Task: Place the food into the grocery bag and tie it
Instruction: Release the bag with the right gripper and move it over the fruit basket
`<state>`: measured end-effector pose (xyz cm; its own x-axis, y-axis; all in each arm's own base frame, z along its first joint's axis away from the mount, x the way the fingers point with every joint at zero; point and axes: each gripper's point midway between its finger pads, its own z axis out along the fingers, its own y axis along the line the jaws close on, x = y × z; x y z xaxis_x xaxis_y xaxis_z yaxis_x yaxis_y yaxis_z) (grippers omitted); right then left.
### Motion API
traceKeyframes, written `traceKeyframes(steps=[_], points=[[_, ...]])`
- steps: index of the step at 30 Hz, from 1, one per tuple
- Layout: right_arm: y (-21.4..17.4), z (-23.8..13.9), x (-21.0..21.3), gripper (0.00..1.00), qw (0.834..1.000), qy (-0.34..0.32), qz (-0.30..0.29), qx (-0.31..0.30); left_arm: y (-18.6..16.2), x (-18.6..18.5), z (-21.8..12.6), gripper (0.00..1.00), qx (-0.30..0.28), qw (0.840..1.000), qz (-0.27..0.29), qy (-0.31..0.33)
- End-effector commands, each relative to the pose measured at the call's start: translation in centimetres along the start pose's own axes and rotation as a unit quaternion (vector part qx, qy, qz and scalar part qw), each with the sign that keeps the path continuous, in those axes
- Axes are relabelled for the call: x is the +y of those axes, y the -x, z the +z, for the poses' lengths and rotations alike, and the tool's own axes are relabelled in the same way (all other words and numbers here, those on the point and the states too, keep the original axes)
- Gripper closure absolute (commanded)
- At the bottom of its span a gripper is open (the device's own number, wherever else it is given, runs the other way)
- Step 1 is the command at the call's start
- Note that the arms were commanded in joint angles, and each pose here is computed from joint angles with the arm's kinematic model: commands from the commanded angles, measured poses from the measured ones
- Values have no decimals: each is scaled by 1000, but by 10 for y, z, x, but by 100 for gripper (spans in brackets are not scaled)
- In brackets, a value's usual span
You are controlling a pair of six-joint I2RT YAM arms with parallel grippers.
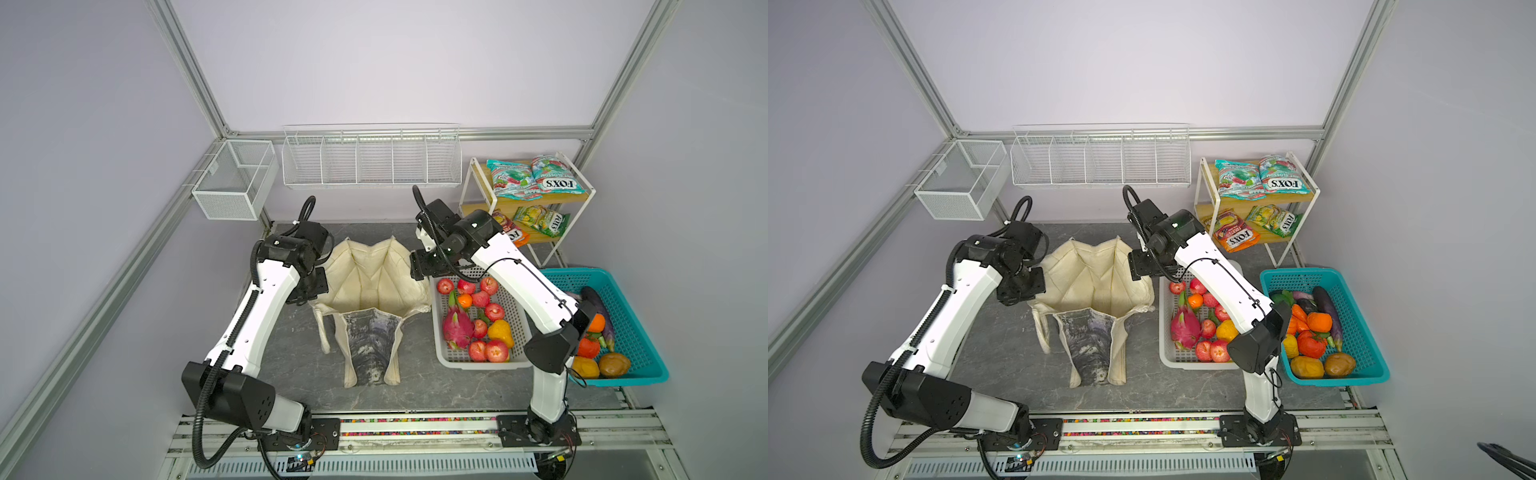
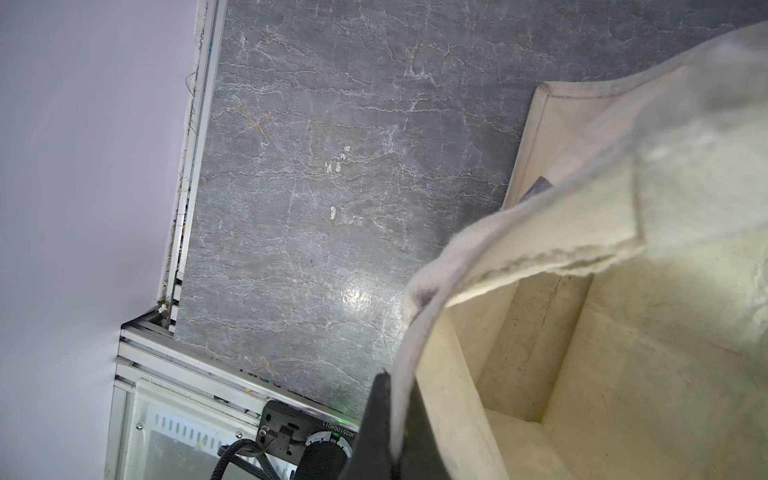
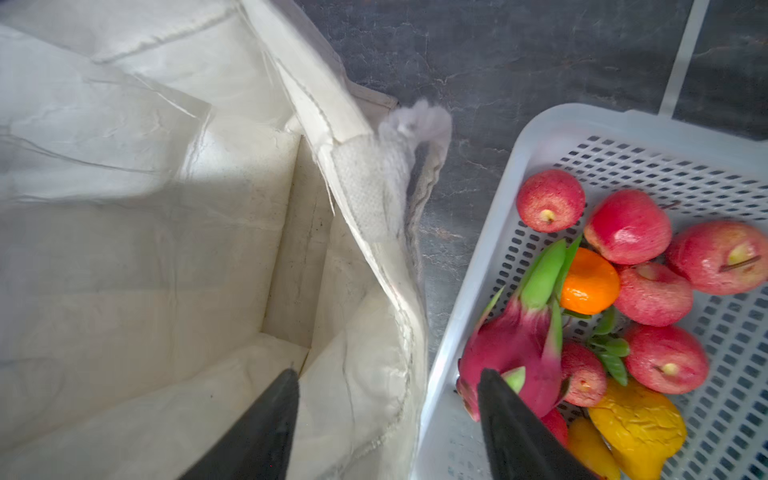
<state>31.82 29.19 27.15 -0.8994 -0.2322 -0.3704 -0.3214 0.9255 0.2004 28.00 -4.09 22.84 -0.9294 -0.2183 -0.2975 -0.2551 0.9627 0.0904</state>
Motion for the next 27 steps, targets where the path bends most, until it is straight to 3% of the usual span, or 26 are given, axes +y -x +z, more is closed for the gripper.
traceKeyframes(steps=[1,7,11,20,23,27], points=[[3,-22,-19,23,1000,-26,2,-5,2,8,-7,100,-3,1000,-9,14],[18,-66,-42,18,997,-33,36,-68,2,8,-3,100,0,1000,-7,17],[10,-77,-62,17,994,-42,69,-75,2,9,-1,100,1,1000,-5,20],[-49,-31,-91,15,991,-49,126,-22,2,11,-1,100,-6,1000,-3,20],[-75,-6,-96,7,987,-43,152,-3,-2,10,-1,100,-2,1000,-3,11],[-99,18,-103,12,984,-47,173,21,-4,7,0,100,-2,1000,-6,-5]])
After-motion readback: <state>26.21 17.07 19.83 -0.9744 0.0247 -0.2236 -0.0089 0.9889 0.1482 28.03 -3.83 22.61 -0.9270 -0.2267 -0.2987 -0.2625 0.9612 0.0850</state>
